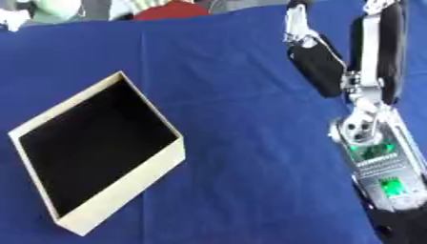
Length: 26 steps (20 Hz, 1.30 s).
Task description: Pick up objects on the table and place them in the box.
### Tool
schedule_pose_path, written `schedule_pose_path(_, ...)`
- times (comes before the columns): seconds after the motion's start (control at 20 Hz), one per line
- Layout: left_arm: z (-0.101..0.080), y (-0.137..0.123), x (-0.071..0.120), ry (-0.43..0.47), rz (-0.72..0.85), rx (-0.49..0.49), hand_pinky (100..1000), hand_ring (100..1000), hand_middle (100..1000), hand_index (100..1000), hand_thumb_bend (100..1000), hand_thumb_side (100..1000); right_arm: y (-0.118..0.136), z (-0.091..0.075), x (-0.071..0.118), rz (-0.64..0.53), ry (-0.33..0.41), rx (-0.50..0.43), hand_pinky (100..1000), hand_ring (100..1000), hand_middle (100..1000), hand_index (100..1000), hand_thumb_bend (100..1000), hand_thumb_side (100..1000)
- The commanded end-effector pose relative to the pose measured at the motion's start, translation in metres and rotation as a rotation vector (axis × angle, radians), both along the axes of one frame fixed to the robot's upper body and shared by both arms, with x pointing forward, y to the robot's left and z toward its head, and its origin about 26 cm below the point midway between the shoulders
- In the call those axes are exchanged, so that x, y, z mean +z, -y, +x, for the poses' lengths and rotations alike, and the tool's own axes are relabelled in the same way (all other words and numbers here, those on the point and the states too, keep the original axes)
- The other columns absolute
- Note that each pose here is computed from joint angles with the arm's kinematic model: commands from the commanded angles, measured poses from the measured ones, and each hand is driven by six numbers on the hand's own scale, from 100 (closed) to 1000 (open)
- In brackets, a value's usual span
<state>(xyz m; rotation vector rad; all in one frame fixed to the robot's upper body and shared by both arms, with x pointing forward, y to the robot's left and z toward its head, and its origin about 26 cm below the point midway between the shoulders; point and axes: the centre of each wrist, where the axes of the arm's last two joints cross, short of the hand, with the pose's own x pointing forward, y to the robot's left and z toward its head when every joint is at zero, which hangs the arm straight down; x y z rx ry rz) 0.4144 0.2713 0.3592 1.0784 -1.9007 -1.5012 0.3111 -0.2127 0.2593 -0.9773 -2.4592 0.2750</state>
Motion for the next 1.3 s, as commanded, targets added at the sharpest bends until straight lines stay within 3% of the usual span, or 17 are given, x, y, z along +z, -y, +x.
schedule_pose_path(0.05, -0.018, 0.004, 0.013, 0.026, -0.008, -0.027, 334, 469, 510, 634, 100, 242, 0.002, -0.003, 0.008, -0.010, 0.037, -0.002, 937, 760, 742, 881, 100, 543)
schedule_pose_path(0.7, -0.024, 0.032, -0.023, -0.113, -0.012, -0.092, 333, 468, 508, 644, 100, 254, -0.001, -0.003, 0.008, 0.007, 0.040, 0.010, 938, 759, 741, 882, 100, 546)
schedule_pose_path(1.3, -0.024, 0.035, -0.055, -0.226, 0.024, -0.105, 332, 467, 505, 645, 100, 256, -0.002, -0.003, 0.008, 0.022, 0.044, 0.010, 938, 758, 739, 883, 100, 549)
